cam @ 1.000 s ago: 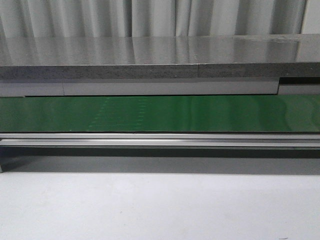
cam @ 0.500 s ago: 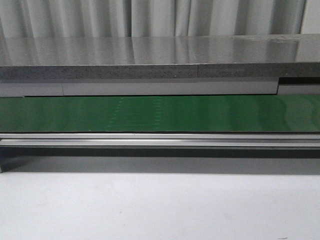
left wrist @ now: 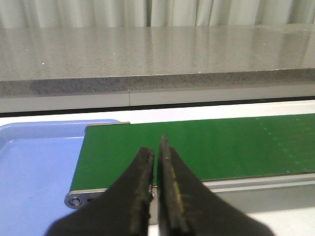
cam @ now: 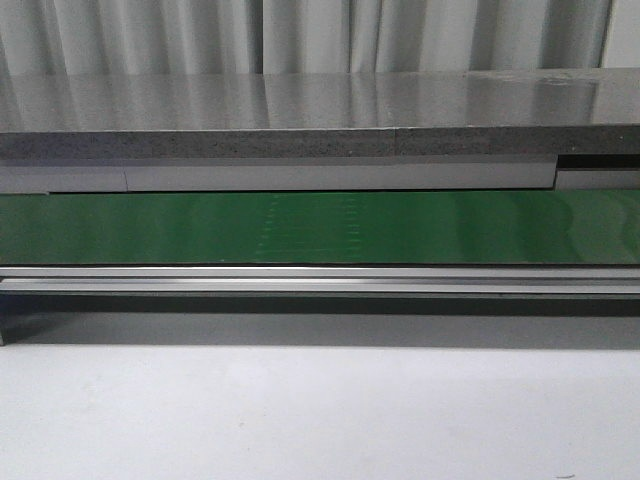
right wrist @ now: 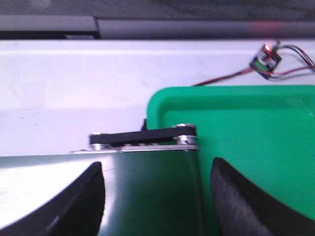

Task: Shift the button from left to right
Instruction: 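Lower the button into the green bin and open the right gripper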

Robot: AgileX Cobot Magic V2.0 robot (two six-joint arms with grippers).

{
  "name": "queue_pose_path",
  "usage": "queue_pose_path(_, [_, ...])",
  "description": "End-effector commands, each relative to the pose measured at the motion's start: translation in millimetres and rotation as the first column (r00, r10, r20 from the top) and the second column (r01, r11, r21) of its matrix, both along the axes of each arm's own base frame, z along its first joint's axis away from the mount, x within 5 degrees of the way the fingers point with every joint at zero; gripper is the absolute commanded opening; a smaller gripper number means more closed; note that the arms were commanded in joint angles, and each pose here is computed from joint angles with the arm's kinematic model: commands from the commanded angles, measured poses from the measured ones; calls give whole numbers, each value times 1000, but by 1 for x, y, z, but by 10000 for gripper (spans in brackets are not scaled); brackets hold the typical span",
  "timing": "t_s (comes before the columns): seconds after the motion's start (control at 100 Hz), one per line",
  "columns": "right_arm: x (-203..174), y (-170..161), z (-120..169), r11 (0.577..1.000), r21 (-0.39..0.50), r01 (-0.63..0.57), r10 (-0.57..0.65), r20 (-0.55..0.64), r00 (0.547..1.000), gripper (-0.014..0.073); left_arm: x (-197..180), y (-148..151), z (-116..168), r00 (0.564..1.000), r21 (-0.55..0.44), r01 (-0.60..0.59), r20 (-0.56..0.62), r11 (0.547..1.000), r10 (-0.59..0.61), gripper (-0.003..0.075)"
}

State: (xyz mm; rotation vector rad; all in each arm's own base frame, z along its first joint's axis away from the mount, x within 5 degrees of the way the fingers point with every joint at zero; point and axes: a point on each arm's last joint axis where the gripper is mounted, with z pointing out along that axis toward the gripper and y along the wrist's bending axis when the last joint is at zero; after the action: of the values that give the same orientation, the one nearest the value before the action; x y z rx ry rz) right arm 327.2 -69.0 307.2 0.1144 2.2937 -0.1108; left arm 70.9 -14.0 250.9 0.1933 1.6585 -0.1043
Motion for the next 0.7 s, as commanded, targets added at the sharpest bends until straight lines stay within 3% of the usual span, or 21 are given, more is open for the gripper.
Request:
queue_pose_path(0.0, [-14, 20, 36, 999, -32, -38, 44, 186, 982, 443, 1, 1, 15, 996, -17, -11, 89, 1000, 12, 5])
queue_pose_path(0.29, [-89, 70, 33, 983, -77, -164, 181, 390, 903, 443, 1, 1, 15, 996, -17, -11, 89, 1000, 12, 5])
queue_pose_path(0.69, [-196, 78, 4, 976, -95, -198, 217, 552, 805, 442, 1, 1, 15, 996, -17, -11, 89, 1000, 12, 5])
